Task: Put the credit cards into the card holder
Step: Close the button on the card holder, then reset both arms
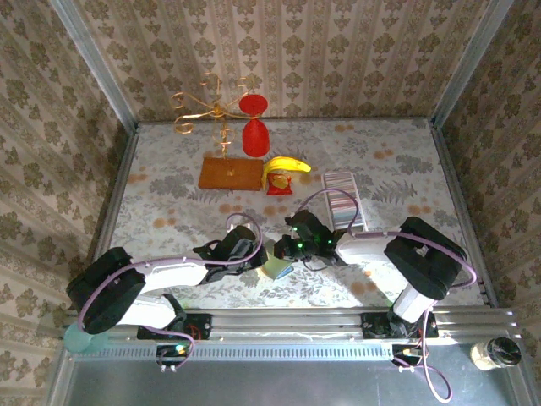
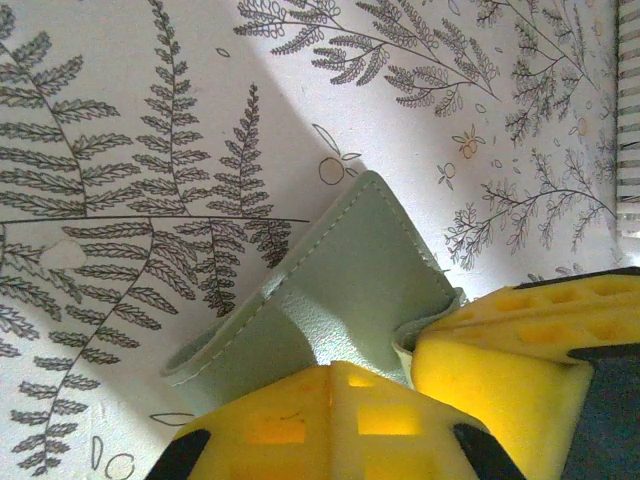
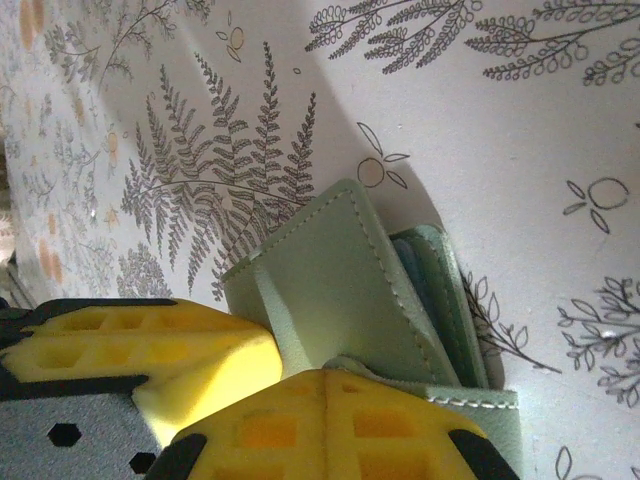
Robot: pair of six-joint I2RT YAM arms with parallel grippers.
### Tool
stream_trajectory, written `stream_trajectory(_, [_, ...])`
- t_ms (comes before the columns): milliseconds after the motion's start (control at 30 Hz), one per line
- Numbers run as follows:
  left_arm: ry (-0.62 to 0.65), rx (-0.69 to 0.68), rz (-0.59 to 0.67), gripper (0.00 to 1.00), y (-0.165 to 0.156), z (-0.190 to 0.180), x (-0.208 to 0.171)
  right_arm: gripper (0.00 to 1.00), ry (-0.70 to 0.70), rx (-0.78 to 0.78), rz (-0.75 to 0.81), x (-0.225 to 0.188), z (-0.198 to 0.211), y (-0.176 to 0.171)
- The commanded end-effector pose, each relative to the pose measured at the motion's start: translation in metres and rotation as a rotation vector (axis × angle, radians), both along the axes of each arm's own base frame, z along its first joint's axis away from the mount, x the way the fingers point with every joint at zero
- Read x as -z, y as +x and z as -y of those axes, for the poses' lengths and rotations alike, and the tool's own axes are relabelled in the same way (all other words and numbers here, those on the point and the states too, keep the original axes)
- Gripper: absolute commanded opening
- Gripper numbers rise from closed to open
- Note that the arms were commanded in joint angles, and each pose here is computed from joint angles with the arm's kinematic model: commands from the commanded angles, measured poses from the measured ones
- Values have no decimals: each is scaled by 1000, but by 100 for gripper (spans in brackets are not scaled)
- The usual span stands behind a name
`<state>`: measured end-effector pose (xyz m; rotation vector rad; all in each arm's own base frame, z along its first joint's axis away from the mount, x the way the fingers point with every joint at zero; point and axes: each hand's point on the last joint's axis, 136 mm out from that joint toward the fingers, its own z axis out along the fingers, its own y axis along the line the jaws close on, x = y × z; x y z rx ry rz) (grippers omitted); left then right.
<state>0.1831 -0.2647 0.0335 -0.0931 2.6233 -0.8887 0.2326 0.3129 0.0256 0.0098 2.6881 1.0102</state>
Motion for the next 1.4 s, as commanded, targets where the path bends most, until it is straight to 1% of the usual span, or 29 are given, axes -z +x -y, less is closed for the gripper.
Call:
stream_trajectory(0, [95, 44, -44, 1, -14, -12, 13, 0, -465, 140, -110, 68, 92, -30])
stream_trajectory(100, [73, 59, -6, 6, -8, -4, -5, 0, -432, 141, -33, 31, 66, -15])
stream_trajectory(233, [56, 32, 50, 15, 3, -10, -31, 0, -432, 176, 8, 14, 55, -12])
stream_trajectory(267, [60, 12, 66, 16, 6, -16, -36, 0, -428, 195, 13, 13, 54, -12])
stream_trajectory(333, [96, -33, 84, 17, 10, -32, -41, 0, -423, 240, 40, 10, 53, -13])
stream_trajectory(433, [140, -75, 108, 18, 11, -52, -47, 0, -371, 268, 75, 4, 41, -19])
stream_trajectory(467, [145, -81, 121, 21, 11, -57, -51, 5, -345, 269, 82, 1, 35, -20])
stream_trajectory(533, [152, -92, 150, 29, 12, -65, -61, 7, -304, 274, 94, -8, 26, -20])
stream_trajectory(600, [166, -111, 184, 38, 15, -77, -71, 14, -267, 272, 126, -22, 20, -15])
stream_trajectory(633, [166, -111, 205, 39, 16, -80, -76, 20, -261, 265, 145, -31, 17, -13])
stream_trajectory(667, [169, -106, 234, 43, 19, -84, -82, 30, -268, 247, 173, -41, 16, -10])
stream_trajectory(700, [170, -110, 264, 52, 22, -89, -89, 46, -281, 237, 199, -53, 16, -6])
stream_trajectory(767, [197, -136, 312, 68, 29, -101, -105, 65, -319, 220, 269, -79, 19, 2])
stream_trajectory(800, [220, -152, 339, 76, 32, -108, -114, 74, -335, 215, 308, -93, 22, 7])
stream_trajectory(867, [262, -184, 394, 84, 40, -121, -129, 87, -353, 206, 382, -120, 32, 17])
stream_trajectory(900, [280, -209, 418, 94, 45, -128, -137, 90, -342, 201, 424, -139, 38, 22])
stream_trajectory(933, [294, -223, 440, 100, 49, -133, -143, 90, -338, 204, 455, -152, 46, 27])
stream_trajectory(1033, [330, -277, 484, 100, 63, -150, -159, 90, -314, 187, 589, -189, 74, 44])
stream_trajectory(1067, [358, -315, 496, 100, 67, -160, -163, 90, -316, 196, 647, -200, 88, 49])
stream_trajectory(1167, [422, -353, 589, 100, 82, -176, -173, 92, -360, 258, 855, -226, 135, 62])
stream_trajectory(1233, [486, -424, 635, 100, 89, -194, -172, 94, -425, 253, 1002, -236, 161, 65])
stream_trajectory(1267, [512, -449, 653, 100, 94, -201, -171, 99, -465, 277, 1059, -238, 177, 67])
stream_trajectory(1333, [573, -476, 697, 100, 103, -213, -170, 100, -524, 327, 1115, -234, 207, 71])
stream_trajectory(1367, [627, -521, 710, 100, 107, -226, -167, 100, -566, 367, 1114, -227, 226, 74])
